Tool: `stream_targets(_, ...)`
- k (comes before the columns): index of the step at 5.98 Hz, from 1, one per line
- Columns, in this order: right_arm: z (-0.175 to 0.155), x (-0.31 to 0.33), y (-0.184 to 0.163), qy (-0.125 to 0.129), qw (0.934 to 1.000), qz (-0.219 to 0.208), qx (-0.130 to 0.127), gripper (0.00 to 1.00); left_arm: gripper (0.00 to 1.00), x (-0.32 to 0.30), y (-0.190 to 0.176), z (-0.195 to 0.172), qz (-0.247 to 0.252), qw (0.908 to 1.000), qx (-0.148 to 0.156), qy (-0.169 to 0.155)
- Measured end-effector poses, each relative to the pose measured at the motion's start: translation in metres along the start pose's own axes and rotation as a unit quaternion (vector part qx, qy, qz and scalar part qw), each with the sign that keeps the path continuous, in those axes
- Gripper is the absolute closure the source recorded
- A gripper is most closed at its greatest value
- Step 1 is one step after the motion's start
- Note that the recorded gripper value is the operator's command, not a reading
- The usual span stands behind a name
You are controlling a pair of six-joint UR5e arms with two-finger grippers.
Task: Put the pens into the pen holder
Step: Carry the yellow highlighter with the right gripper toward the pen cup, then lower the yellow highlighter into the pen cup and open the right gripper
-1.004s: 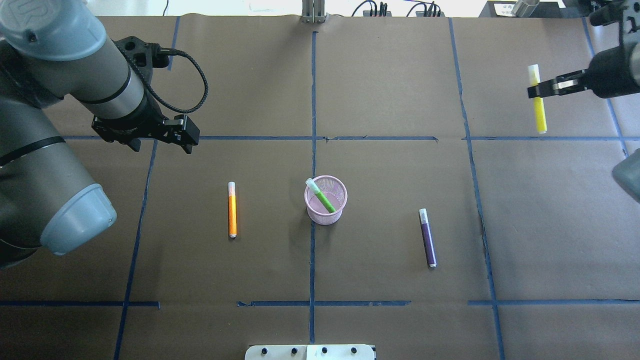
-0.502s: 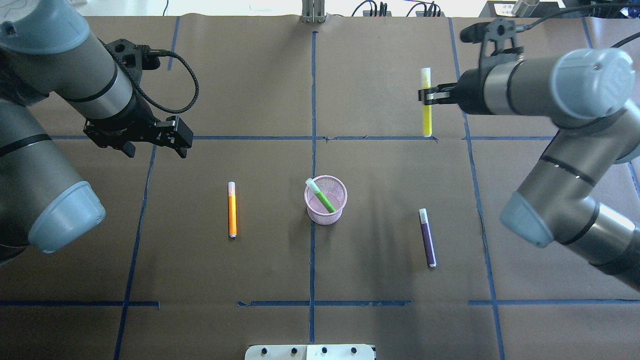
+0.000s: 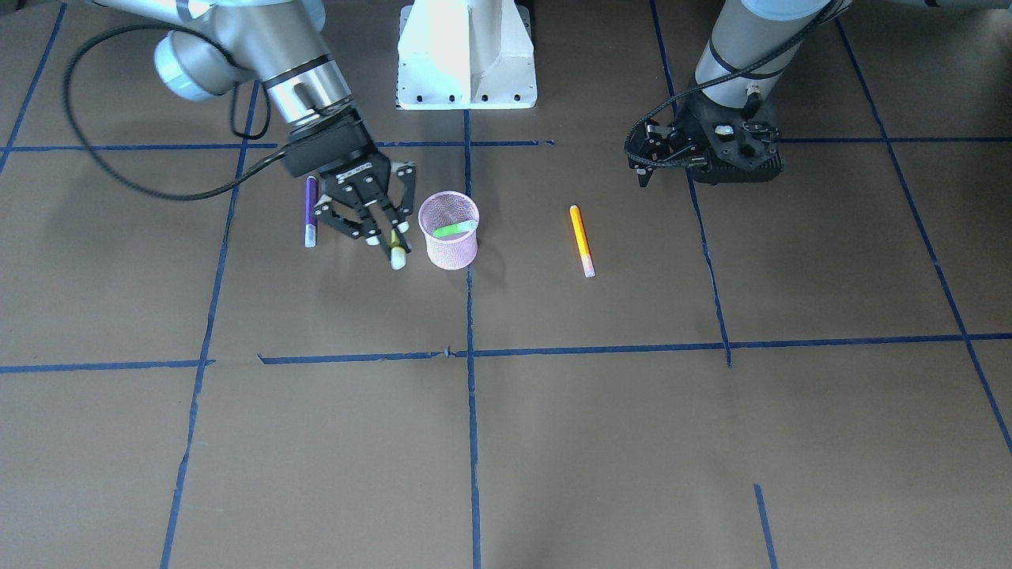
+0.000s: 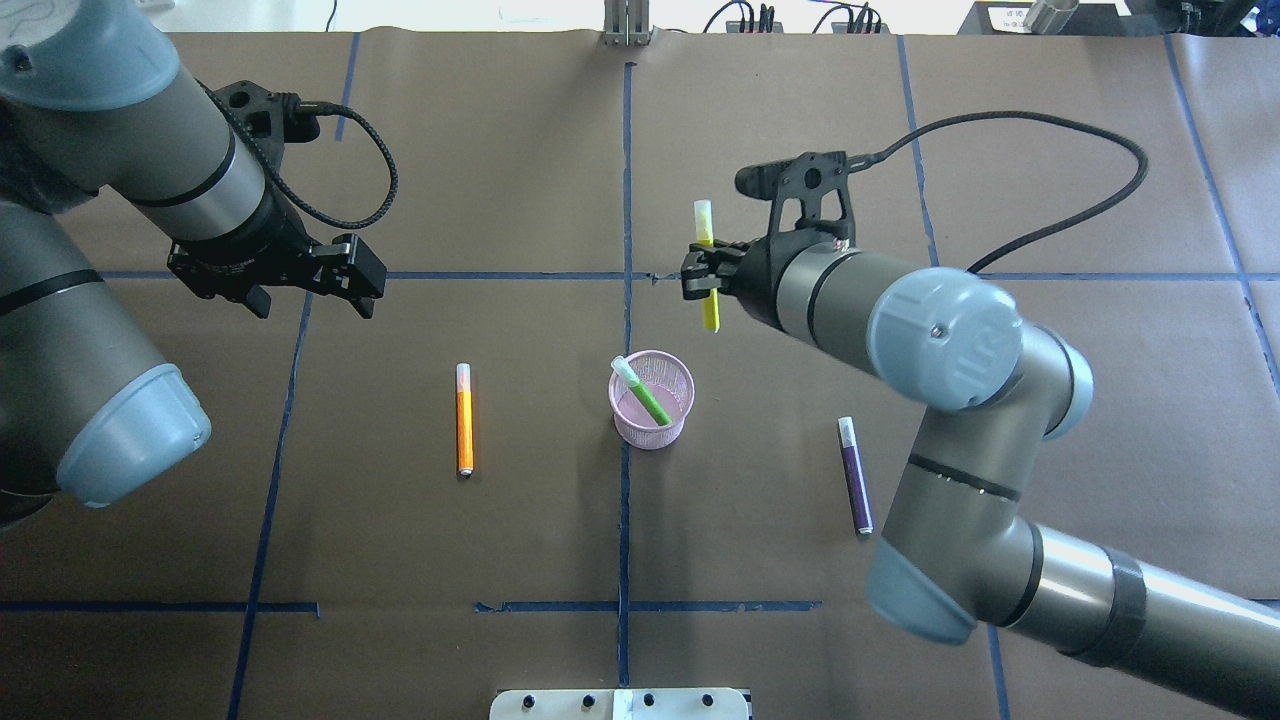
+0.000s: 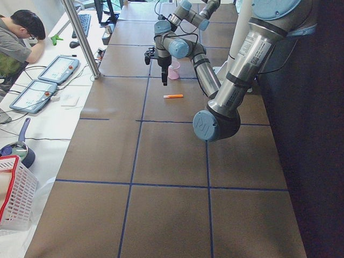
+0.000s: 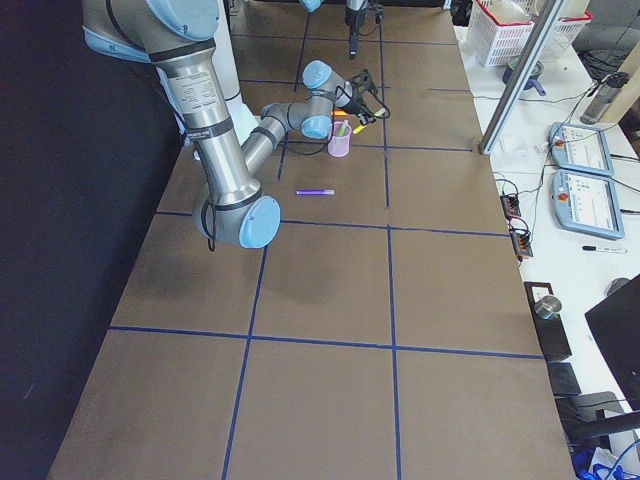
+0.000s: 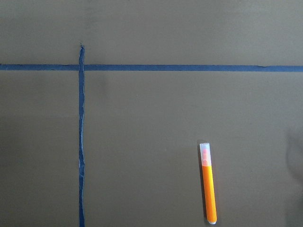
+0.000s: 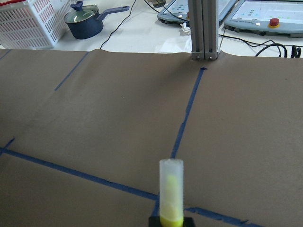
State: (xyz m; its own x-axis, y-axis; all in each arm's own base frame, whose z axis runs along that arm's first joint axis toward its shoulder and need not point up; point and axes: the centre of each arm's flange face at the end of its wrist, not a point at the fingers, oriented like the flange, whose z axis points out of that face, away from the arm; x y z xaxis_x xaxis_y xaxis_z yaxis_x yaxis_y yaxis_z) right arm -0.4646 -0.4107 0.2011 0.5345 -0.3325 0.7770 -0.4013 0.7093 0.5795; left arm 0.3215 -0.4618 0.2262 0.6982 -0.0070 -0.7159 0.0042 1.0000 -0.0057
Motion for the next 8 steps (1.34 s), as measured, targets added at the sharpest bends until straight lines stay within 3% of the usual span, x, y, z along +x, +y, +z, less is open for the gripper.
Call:
stream_targets(5,0.002,-0.064,0.091,0.026,0.9983,-0.024,0.046,0.98,0.0,0.002,0.001,0.003,0.001,1.0,-0.003,0.0)
stream_targets(6,0.006,-0.065,0.102,0.031,0.9982,-0.022,0.046,0.83,0.0,0.003,0.001,0.003,0.0,1.0,-0.003,0.0)
stream_targets(7,0.008,-0.066,0.108,0.033,0.9982,-0.021,0.045,0.23,0.0,0.003,0.001,0.003,0.0,1.0,-0.003,0.0)
stream_targets(8,0.008,-0.067,0.11,0.033,0.9984,-0.005,0.045,0.01,0.0,0.003,0.002,0.003,0.0,1.0,-0.002,0.0)
